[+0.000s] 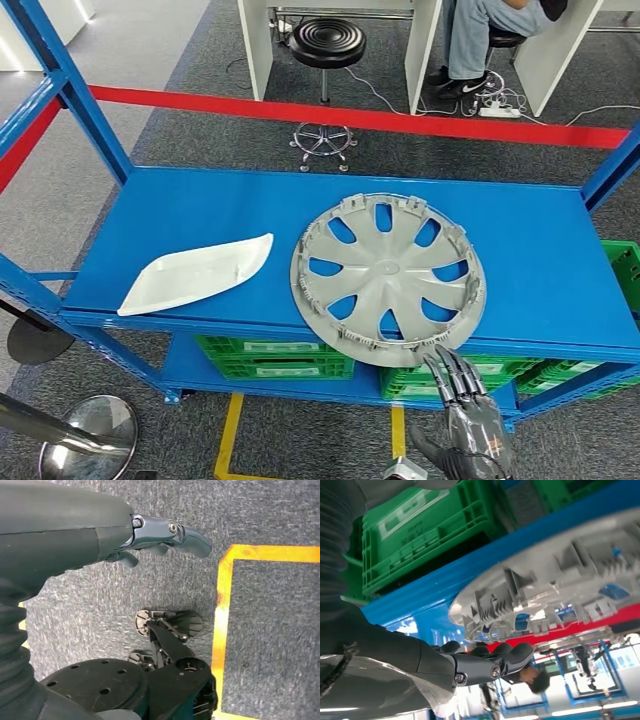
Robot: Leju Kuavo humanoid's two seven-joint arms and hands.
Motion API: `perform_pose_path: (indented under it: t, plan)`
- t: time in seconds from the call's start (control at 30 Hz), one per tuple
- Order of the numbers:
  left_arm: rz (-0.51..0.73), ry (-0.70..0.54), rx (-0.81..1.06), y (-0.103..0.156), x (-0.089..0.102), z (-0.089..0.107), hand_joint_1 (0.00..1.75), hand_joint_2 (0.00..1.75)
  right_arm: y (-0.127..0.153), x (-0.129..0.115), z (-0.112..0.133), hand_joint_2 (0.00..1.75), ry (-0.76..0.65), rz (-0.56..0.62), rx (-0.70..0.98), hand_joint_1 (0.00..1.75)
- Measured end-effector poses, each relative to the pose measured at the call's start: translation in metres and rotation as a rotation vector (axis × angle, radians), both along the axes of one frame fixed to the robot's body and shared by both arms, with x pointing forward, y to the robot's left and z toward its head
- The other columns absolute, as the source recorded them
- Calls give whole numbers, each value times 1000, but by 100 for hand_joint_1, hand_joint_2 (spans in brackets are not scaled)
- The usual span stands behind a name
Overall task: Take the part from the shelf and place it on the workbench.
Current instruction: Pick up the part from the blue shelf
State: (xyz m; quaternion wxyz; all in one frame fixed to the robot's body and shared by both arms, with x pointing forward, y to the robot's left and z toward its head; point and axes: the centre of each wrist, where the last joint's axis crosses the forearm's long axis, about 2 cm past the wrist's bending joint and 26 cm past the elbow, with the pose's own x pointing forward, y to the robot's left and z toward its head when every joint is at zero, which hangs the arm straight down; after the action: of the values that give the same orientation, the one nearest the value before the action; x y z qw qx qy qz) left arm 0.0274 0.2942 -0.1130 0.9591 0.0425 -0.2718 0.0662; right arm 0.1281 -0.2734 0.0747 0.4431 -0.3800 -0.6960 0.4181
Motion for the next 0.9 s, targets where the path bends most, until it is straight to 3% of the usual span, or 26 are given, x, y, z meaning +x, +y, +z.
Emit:
perform_pose_path:
  t: [0.33, 0.9]
  plan:
    - [-129, 2, 19, 2, 6, 1, 0, 175, -13, 17, -8, 175, -51, -16, -209, 0]
    - [-197, -3, 28, 1, 12, 1, 0, 175, -27, 30, -4, 175, -116, -37, -302, 0]
